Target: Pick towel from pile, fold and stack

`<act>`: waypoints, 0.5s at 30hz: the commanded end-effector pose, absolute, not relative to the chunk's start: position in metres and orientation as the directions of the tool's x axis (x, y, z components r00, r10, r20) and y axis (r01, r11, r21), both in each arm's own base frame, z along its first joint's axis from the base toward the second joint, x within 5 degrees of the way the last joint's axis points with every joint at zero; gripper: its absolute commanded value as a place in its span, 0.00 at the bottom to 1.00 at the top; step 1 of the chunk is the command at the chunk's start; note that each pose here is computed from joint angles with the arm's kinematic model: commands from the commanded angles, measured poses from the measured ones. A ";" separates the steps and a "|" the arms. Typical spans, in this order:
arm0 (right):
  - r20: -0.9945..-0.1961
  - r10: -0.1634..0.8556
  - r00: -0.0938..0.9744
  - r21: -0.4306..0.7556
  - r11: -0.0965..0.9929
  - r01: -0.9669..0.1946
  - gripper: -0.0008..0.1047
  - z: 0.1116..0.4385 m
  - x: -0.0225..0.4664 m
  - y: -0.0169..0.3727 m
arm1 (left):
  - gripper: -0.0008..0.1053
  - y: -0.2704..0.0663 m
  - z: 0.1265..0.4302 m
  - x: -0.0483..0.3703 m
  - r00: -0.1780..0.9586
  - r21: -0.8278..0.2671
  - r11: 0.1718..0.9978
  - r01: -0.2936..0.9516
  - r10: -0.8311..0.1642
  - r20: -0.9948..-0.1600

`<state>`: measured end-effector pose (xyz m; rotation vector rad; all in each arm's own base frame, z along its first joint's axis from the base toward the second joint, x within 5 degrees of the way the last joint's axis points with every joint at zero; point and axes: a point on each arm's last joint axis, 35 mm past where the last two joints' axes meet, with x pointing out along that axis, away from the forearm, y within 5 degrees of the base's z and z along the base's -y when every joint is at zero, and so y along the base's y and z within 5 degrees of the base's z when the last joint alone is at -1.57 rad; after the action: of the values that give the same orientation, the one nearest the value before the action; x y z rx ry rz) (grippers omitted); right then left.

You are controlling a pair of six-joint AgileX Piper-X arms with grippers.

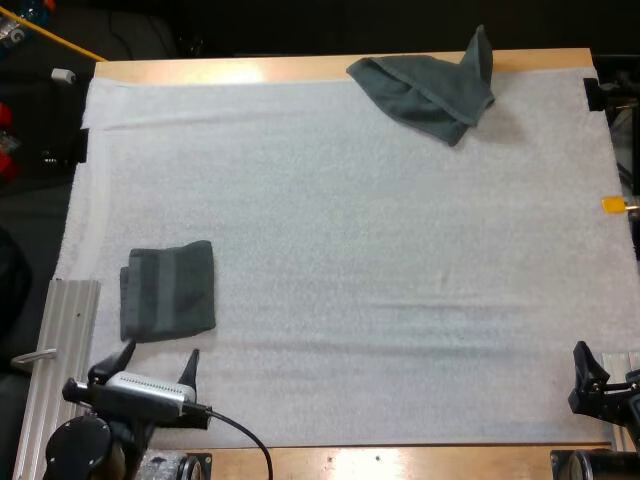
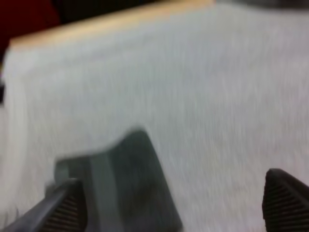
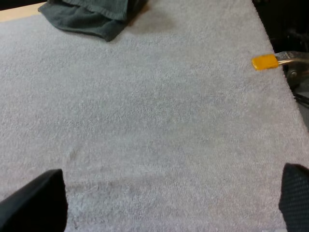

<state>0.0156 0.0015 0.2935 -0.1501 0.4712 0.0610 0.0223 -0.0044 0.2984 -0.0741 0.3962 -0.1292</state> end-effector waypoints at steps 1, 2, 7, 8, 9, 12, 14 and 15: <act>-0.458 0.030 0.888 -0.130 0.986 -0.100 0.82 0.295 0.018 0.002 | 0.68 -0.004 0.298 0.027 0.916 -0.095 0.990 0.107 -0.135 -0.379; -0.458 0.030 0.888 -0.130 0.986 -0.100 0.82 0.295 0.018 0.002 | 0.68 -0.005 0.295 0.028 0.911 -0.095 0.990 0.106 -0.135 -0.390; -0.464 0.025 0.885 -0.124 0.988 -0.093 0.82 0.294 0.018 0.001 | 0.68 -0.005 0.290 0.030 0.906 -0.098 0.990 0.104 -0.135 -0.400; -0.464 0.025 0.885 -0.124 0.988 -0.093 0.82 0.294 0.018 0.001 | 0.68 -0.005 0.290 0.030 0.906 -0.098 0.990 0.104 -0.135 -0.400; -0.464 0.025 0.885 -0.124 0.988 -0.093 0.82 0.294 0.018 0.001 | 0.68 -0.005 0.290 0.030 0.906 -0.098 0.990 0.104 -0.135 -0.400; -0.464 0.025 0.885 -0.124 0.988 -0.093 0.82 0.294 0.018 0.001 | 0.68 -0.005 0.290 0.030 0.906 -0.098 0.990 0.104 -0.135 -0.400; -0.464 0.025 0.885 -0.124 0.988 -0.093 0.82 0.294 0.018 0.001 | 0.68 -0.005 0.290 0.030 0.906 -0.098 0.990 0.104 -0.135 -0.400; -0.464 0.025 0.885 -0.122 0.988 -0.092 0.82 0.294 0.018 0.001 | 0.68 -0.005 0.290 0.030 0.906 -0.098 0.990 0.104 -0.135 -0.400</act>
<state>0.0156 0.0015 0.2935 -0.1432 0.4714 0.0593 0.0281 -0.0047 0.2875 -0.0745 0.4250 -0.1279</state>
